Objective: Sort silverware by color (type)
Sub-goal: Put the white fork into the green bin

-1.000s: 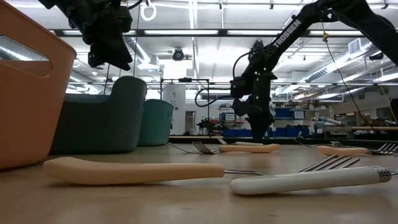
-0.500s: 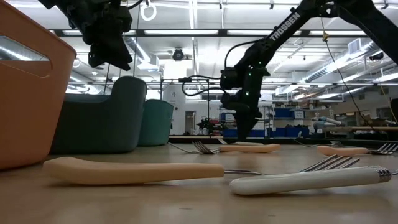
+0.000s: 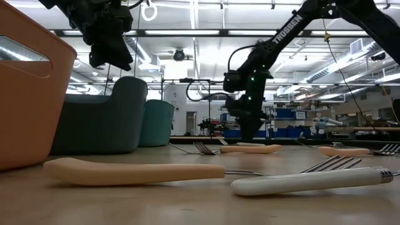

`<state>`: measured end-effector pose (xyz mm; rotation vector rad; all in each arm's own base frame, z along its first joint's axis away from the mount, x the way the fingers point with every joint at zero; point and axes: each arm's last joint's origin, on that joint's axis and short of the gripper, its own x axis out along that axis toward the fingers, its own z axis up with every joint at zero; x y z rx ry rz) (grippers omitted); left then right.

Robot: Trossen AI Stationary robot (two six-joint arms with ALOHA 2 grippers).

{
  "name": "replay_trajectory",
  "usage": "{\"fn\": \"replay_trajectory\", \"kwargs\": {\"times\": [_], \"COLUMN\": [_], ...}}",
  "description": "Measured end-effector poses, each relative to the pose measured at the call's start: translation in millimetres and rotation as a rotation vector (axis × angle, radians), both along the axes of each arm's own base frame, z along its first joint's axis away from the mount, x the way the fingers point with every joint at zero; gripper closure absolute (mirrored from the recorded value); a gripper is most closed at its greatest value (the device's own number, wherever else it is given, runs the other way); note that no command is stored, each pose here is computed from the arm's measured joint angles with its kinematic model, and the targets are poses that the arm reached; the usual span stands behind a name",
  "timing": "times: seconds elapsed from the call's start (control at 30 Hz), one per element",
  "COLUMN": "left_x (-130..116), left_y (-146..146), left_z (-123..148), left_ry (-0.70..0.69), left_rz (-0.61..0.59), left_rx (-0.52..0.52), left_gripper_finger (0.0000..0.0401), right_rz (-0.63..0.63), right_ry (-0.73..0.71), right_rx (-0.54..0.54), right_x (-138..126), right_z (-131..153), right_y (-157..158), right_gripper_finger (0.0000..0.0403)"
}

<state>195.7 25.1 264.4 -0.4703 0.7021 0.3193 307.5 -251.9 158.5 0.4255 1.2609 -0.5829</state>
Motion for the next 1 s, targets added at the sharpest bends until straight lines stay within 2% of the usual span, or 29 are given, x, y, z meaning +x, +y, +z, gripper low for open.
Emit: {"fn": "replay_trajectory", "kwargs": {"times": [0.13,0.4,0.53,0.7,1.0], "left_x": [0,0,0,0,0], "left_y": [0,0,0,0,0], "left_z": [0,0,0,0,0], "left_ry": [0.000,0.000,0.000,0.000,0.000], "left_rz": [0.000,0.000,0.000,0.001,0.001], "left_rx": [0.000,0.000,0.000,0.000,0.000], "left_gripper_finger": [0.0269,0.0269,0.0269,0.0269,0.0269], "right_rz": [0.003,-0.018,-0.054,-0.054,-0.053], "right_ry": [0.010,0.002,0.002,0.006,-0.035], "right_rx": [0.043,0.012,0.028,0.035,0.112], "right_x": [-6,-9,-13,-14,-13], "right_z": [-9,-16,-23,-24,-16], "right_y": [4,6,7,7,8], "right_gripper_finger": [0.0222,0.0228,0.0263,0.0353,0.0357]}}
